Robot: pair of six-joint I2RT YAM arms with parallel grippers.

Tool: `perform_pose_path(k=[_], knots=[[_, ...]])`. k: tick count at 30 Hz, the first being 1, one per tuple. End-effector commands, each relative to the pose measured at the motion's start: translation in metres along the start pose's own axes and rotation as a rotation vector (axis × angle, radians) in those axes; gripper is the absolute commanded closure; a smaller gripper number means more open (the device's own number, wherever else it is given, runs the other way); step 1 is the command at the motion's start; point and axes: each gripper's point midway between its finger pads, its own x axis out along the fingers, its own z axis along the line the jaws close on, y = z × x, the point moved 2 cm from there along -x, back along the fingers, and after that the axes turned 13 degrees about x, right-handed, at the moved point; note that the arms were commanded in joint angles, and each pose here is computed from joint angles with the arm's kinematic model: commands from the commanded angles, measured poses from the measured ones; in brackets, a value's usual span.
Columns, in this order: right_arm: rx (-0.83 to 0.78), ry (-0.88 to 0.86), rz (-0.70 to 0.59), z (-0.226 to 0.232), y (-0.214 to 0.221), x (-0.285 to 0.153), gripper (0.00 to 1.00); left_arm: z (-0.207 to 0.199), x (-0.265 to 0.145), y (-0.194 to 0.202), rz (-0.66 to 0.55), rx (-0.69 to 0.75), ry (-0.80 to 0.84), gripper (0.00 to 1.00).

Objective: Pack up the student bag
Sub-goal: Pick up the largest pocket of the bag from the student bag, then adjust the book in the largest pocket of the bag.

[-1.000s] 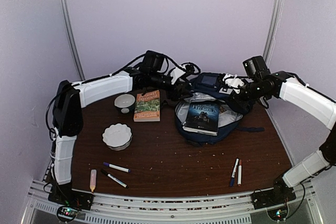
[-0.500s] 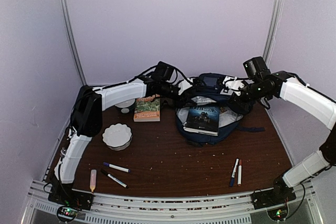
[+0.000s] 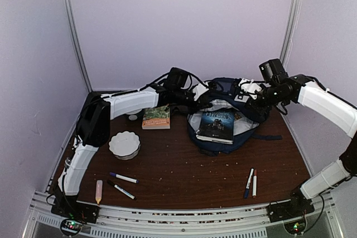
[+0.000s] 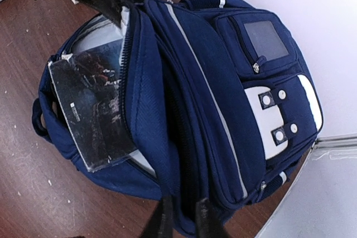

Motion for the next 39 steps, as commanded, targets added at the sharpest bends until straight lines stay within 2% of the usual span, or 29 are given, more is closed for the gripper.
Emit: perform_pose_path(k=[1,3,5,9,13,15,23,29,31,39], knots=[[0.016,-0.076,-0.120,0.005,-0.031,-0.049,0.73,0.055,-0.031,-0.056,-0.068,-0.035,-0.278,1.00],[-0.022,-0.187,-0.156,0.024,-0.036,-0.065,0.66,0.062,-0.039,-0.066,-0.096,-0.073,-0.316,1.00],[-0.084,-0.292,-0.163,0.046,-0.034,-0.072,0.64,0.066,-0.045,-0.076,-0.140,-0.106,-0.336,1.00],[-0.203,-0.355,-0.085,0.078,-0.012,-0.053,0.62,0.065,-0.049,-0.092,-0.208,-0.151,-0.311,1.00],[-0.274,-0.361,-0.002,0.101,0.006,-0.022,0.62,0.059,-0.052,-0.101,-0.244,-0.185,-0.281,1.00],[-0.308,-0.300,0.022,0.103,0.010,-0.004,0.61,0.057,-0.057,-0.107,-0.257,-0.192,-0.277,1.00],[-0.415,-0.139,0.034,0.107,0.001,0.049,0.57,0.049,-0.081,-0.139,-0.283,-0.172,-0.272,1.00],[-0.501,-0.215,0.079,0.126,0.012,0.075,0.51,0.044,-0.089,-0.144,-0.276,-0.174,-0.285,1.00],[-0.526,-0.258,0.096,0.134,0.021,0.078,0.46,0.043,-0.089,-0.144,-0.271,-0.176,-0.284,1.00],[-0.584,-0.346,0.141,0.147,0.045,0.079,0.42,0.042,-0.094,-0.144,-0.262,-0.177,-0.295,1.00]])
